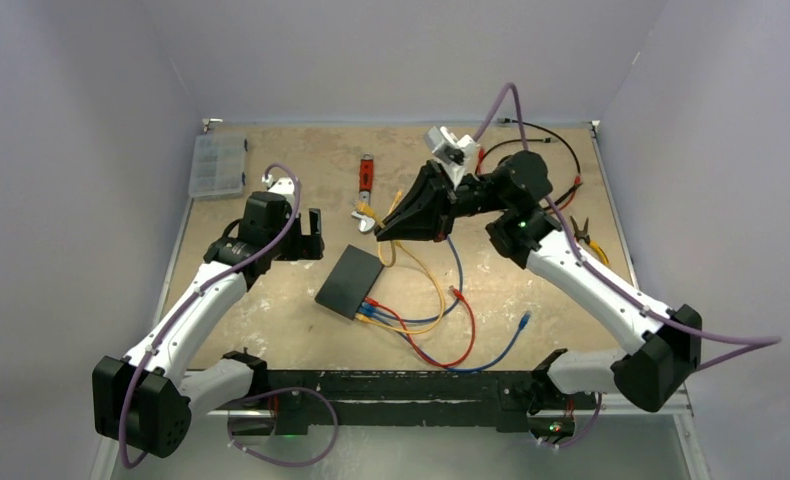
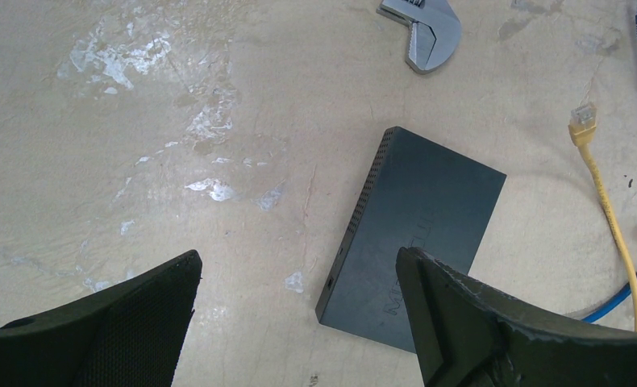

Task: Pull the plug from the switch port
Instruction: Place the connector at the center of the board.

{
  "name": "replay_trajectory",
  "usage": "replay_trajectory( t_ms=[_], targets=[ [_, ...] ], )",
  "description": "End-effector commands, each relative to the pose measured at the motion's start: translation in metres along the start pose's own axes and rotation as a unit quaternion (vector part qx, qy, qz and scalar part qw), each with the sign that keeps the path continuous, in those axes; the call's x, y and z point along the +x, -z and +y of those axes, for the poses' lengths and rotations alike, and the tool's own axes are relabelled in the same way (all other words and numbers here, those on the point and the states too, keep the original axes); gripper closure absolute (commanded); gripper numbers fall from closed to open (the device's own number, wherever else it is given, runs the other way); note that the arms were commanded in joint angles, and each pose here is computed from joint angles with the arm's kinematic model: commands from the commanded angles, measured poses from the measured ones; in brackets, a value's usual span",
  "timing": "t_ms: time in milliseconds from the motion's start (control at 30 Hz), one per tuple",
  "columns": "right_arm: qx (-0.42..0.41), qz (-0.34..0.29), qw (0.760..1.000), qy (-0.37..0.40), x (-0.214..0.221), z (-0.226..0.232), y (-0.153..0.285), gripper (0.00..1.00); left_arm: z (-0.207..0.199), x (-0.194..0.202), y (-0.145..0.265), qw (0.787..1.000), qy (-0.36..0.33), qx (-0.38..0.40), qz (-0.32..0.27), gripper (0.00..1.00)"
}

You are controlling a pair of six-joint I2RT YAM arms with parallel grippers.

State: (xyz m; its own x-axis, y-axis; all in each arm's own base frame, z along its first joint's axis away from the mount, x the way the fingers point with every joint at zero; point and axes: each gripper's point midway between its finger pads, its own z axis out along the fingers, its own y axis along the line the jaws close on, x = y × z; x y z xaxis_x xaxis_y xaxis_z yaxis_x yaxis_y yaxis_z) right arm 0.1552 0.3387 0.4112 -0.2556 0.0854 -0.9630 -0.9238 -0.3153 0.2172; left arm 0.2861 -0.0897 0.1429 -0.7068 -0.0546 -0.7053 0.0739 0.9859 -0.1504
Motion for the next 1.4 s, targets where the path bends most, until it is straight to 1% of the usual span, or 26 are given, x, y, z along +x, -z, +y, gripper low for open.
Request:
replay_trajectory(
  t_ms=[0,100,200,300,467,567,633,700,800,933,1100,1200,1367],
  targets=[
    [0.055,-0.027,0.996,0.069,-0.042,0.002,0.006,1.0,0.001,0.0,0.0,1.0,-0.006,0.001,-0.002,0.08],
    [0.139,-0.027,0.987,0.074,-0.049,-0.026,0.017,1.0,0.001,0.0,0.0,1.0,-0.006,0.002,-0.002,0.08],
    [0.224,-0.026,0.972,0.068,-0.051,-0.058,0.041,1.0,0.001,0.0,0.001,1.0,-0.006,0.003,-0.002,0.08],
    [0.286,-0.024,0.956,0.056,-0.047,-0.084,0.069,1.0,0.001,-0.001,0.001,1.0,-0.006,0.004,-0.005,0.08],
    [0.393,-0.021,0.918,0.041,-0.039,-0.127,0.124,1.0,0.001,0.0,0.001,1.0,-0.006,0.004,-0.005,0.08],
    [0.443,-0.016,0.896,0.018,-0.03,-0.148,0.156,1.0,0.0,0.0,0.001,1.0,-0.006,0.004,-0.004,0.08],
    [0.481,-0.022,0.876,0.007,-0.028,-0.161,0.179,1.0,0.001,-0.001,0.001,1.0,-0.006,0.004,-0.004,0.08],
    [0.537,-0.025,0.843,-0.005,-0.024,-0.181,0.205,1.0,0.0,-0.001,0.001,1.0,-0.006,0.004,-0.004,0.08],
    [0.594,-0.017,0.804,-0.02,-0.017,-0.204,0.234,1.0,0.0,0.0,0.001,1.0,-0.006,0.005,-0.004,0.08],
    [0.643,-0.013,0.765,-0.027,-0.016,-0.226,0.265,1.0,0.0,-0.001,0.001,1.0,-0.006,0.005,-0.004,0.08],
    [0.696,-0.025,0.717,-0.014,-0.02,-0.245,0.295,1.0,0.0,0.0,0.0,1.0,-0.007,0.004,-0.003,0.08],
    [0.71,-0.024,0.704,-0.012,-0.023,-0.257,0.305,1.0,0.0,0.0,0.0,1.0,-0.007,0.005,-0.001,0.08],
    [0.73,-0.005,0.682,-0.028,-0.01,-0.28,0.323,1.0,0.0,0.0,-0.001,1.0,-0.007,0.006,-0.001,0.08]
  ],
)
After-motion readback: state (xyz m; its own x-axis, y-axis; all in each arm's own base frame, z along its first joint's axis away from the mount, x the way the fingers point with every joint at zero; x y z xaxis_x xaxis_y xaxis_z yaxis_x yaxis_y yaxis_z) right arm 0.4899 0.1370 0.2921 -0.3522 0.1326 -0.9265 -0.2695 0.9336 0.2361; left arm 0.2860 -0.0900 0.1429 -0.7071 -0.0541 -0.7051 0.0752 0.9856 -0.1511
